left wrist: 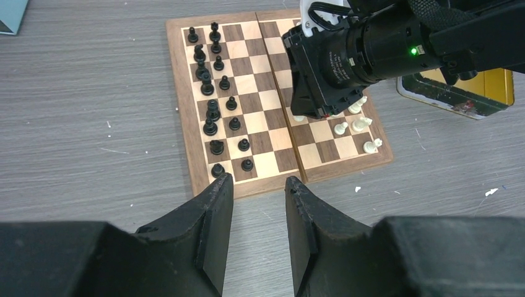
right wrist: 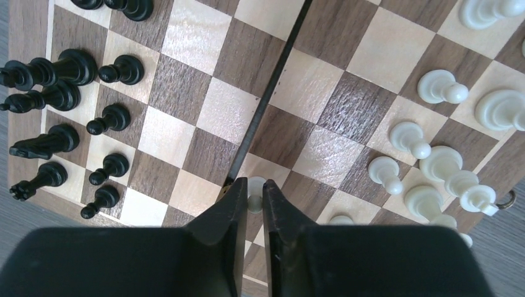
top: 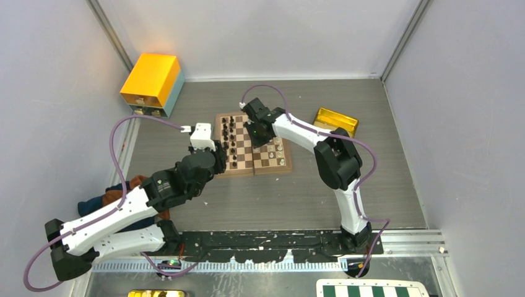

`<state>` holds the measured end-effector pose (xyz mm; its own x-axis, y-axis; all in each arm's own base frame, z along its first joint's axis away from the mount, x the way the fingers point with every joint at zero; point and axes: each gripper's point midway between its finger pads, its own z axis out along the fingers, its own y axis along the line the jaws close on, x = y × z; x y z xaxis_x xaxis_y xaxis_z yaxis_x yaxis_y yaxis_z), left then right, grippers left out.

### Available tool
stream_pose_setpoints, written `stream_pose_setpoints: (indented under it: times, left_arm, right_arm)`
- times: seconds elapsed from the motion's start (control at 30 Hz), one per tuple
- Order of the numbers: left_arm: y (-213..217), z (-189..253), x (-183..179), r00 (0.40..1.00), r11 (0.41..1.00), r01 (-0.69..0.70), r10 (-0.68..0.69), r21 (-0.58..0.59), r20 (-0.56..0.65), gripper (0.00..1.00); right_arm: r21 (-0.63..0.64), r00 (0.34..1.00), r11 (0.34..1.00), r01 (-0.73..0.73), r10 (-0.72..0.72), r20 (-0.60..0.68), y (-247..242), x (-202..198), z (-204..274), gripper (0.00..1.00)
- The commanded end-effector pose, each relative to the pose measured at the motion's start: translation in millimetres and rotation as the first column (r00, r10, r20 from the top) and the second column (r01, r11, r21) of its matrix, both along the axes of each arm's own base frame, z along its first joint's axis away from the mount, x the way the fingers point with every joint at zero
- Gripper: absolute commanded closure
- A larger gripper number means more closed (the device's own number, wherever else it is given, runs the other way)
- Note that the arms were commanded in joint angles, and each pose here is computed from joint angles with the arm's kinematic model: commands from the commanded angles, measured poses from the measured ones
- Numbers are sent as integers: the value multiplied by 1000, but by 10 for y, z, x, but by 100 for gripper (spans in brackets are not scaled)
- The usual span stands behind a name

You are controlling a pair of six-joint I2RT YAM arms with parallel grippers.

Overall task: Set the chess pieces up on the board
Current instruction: Pick up the chess piece from the chessboard.

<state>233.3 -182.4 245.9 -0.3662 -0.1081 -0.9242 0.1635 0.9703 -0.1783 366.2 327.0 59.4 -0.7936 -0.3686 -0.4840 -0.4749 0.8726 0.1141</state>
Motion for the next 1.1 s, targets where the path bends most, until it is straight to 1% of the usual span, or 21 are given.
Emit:
stream_pose_setpoints:
  times: [0.0,0.1,0.2,0.4,0.67,0.93,1.07]
  left_arm:
    - [22,165,30,998,999,-15,18,-45,56,62]
    - [24,162,27,998,999,-16,18,-46,55,62]
    - [19,145,23,999,999,-15,18,-49,50,62]
    - [42,167,33,998,999,-26,29,-46,57,61]
    - [51,189,42,998,998,-35,38,-45,59,61]
    - [29,185,49,998,999,-33,35,-38,52,62]
    - [13,195,54,998,999,-29,31,-38,51,62]
  right_arm:
    - [12,998,1000,21,-21,59,52,133,192,85]
    - [5,998,1000,24,-25,62,25,123,213,94]
    - [-1,997,1000,29,-29,67,-12,107,244,98]
    - [5,994,999,34,-35,102,-76,38,443,99]
    - [-1,991,999,33,-32,132,-245,-223,683,99]
    - [-2,990,999,42,-41,138,-409,-550,761,99]
    - [-6,989,998,55,-54,135,-482,-641,686,99]
